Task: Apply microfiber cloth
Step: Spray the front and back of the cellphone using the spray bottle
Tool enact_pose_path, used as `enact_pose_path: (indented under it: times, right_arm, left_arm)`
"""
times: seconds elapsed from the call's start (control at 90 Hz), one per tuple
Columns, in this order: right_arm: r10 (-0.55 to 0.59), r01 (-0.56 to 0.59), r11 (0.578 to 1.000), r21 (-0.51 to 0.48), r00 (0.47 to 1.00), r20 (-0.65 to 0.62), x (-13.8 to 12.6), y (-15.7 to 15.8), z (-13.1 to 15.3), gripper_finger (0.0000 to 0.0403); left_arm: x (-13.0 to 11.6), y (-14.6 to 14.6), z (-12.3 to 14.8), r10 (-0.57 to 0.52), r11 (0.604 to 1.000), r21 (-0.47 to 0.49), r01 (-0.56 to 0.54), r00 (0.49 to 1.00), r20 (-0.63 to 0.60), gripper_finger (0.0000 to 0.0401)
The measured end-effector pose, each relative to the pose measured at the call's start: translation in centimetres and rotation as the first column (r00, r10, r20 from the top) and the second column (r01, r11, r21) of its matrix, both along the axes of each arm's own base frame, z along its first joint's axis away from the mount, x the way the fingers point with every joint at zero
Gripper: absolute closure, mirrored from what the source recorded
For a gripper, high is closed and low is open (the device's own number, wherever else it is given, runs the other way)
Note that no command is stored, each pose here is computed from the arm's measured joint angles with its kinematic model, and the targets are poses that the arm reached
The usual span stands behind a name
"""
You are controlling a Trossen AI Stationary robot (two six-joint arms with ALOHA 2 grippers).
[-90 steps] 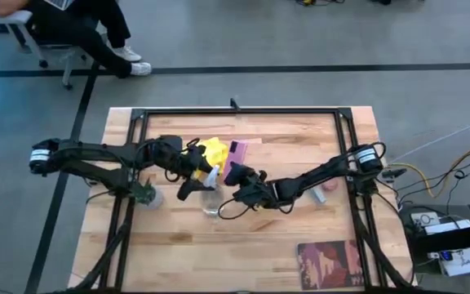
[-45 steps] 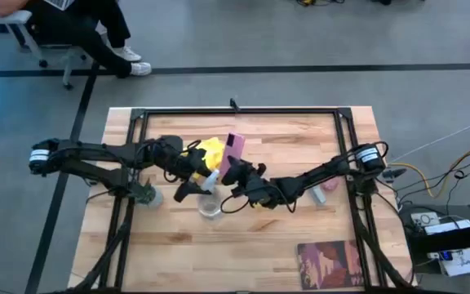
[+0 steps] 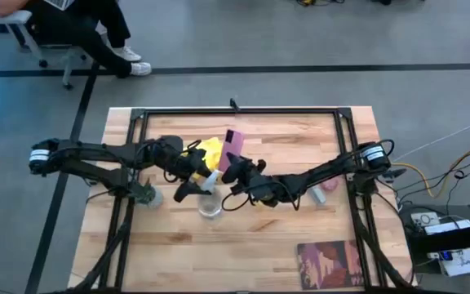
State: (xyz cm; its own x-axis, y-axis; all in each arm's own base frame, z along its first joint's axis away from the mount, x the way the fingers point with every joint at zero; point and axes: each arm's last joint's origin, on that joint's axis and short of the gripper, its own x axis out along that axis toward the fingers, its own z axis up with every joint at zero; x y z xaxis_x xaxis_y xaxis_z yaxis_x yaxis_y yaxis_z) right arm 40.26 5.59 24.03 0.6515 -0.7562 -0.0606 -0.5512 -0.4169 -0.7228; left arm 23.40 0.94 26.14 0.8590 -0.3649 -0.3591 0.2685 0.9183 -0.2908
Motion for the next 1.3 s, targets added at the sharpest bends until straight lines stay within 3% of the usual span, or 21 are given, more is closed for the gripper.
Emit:
enact_pose_path:
  times: [0.533,1.111,1.3]
  right_arm:
    - [0.002,-0.002,1.0,-0.013,1.0,0.006,-0.4,-0.1,1.0,0.04]
    - [-0.012,0.011,1.0,0.022,0.999,0.053,-0.9,0.2,1.2,0.04]
    - [-0.025,0.022,0.999,0.038,0.997,0.071,-0.9,0.2,1.1,0.04]
  left_arm:
    - [0.0,0.0,0.0,0.002,1.0,-0.001,-0.002,1.0,0.0,0.0164]
    - [0.0,0.1,-0.1,0.017,1.0,0.002,-0.017,1.0,-0.001,0.0266]
    - [0.0,0.0,-0.1,0.009,1.0,-0.011,-0.009,1.0,-0.01,0.0256]
